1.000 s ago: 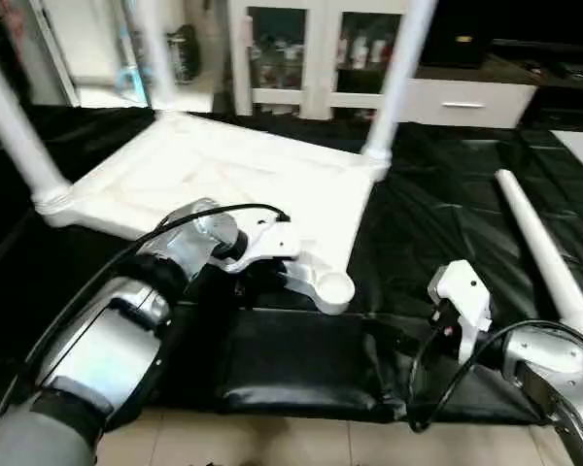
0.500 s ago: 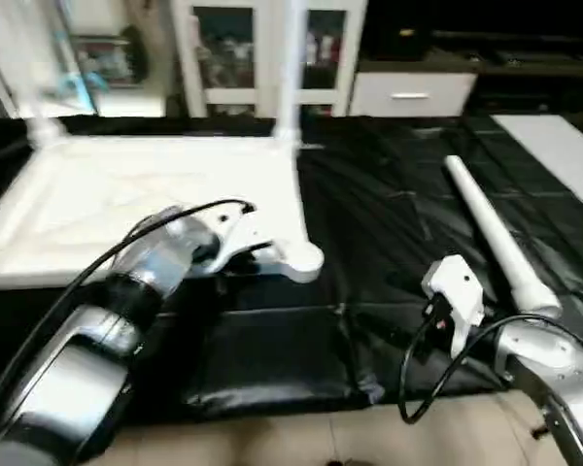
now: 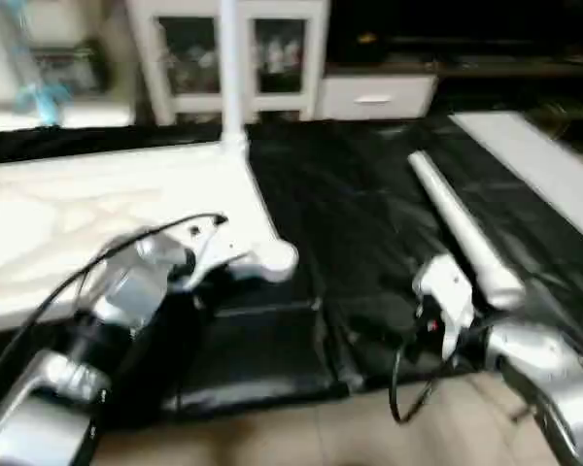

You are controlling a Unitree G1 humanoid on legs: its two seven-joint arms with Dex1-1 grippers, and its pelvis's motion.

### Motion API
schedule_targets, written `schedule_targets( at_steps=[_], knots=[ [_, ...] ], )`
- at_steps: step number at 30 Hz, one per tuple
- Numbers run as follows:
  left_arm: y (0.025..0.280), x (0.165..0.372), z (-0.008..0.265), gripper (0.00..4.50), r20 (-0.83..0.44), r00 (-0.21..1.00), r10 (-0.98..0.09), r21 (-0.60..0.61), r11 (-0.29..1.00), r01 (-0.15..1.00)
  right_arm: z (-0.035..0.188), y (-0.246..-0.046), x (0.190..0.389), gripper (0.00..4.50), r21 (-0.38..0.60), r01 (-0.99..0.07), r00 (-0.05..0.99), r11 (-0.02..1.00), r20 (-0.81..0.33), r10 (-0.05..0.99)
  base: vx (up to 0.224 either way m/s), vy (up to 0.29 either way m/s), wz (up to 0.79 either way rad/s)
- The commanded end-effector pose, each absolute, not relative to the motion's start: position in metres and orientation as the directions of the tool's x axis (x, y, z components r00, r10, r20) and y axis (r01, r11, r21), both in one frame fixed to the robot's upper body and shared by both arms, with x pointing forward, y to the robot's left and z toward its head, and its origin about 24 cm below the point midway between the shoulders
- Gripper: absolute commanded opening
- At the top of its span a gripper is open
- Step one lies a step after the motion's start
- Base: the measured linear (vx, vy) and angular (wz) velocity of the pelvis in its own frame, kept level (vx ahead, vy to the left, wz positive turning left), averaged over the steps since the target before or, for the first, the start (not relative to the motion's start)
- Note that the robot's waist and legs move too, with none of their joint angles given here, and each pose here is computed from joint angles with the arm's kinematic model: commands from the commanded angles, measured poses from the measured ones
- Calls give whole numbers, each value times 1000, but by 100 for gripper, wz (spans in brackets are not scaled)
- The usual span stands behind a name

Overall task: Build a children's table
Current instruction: Rotate table base

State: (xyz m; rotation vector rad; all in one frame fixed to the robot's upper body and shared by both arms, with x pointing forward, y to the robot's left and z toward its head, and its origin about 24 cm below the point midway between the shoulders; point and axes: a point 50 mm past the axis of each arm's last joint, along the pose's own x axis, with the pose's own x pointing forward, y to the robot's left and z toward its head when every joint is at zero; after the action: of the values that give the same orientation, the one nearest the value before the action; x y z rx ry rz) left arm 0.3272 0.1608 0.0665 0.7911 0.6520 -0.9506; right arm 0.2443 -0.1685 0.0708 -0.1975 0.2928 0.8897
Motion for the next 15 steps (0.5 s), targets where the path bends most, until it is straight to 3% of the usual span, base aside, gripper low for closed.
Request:
schedule_targets(
  at_steps=[1,2,3,4,7,15],
  knots=[
    [174,313,39,17,-861,351,-369,204,380,902,75,-171,247,404,-61,-783,603,619,-321,731,87,-19,-7],
    [174,314,41,17,-854,357,-379,202,391,898,75,-171,247,404,-63,-783,604,619,-320,730,51,-19,8],
    [174,314,42,65,-852,358,-381,202,393,897,75,-171,247,404,-63,-782,604,619,-320,730,51,-19,8],
    [174,315,44,75,-844,365,-393,199,403,893,76,-172,248,404,-65,-782,605,620,-319,730,0,0,0],
    [172,318,53,81,-821,379,-427,196,414,889,77,-173,248,404,-67,-780,607,622,-318,728,0,0,0],
    [172,310,67,158,-817,283,-502,174,252,952,78,-174,250,404,-71,-782,606,619,-318,729,8,1,0]
  ],
)
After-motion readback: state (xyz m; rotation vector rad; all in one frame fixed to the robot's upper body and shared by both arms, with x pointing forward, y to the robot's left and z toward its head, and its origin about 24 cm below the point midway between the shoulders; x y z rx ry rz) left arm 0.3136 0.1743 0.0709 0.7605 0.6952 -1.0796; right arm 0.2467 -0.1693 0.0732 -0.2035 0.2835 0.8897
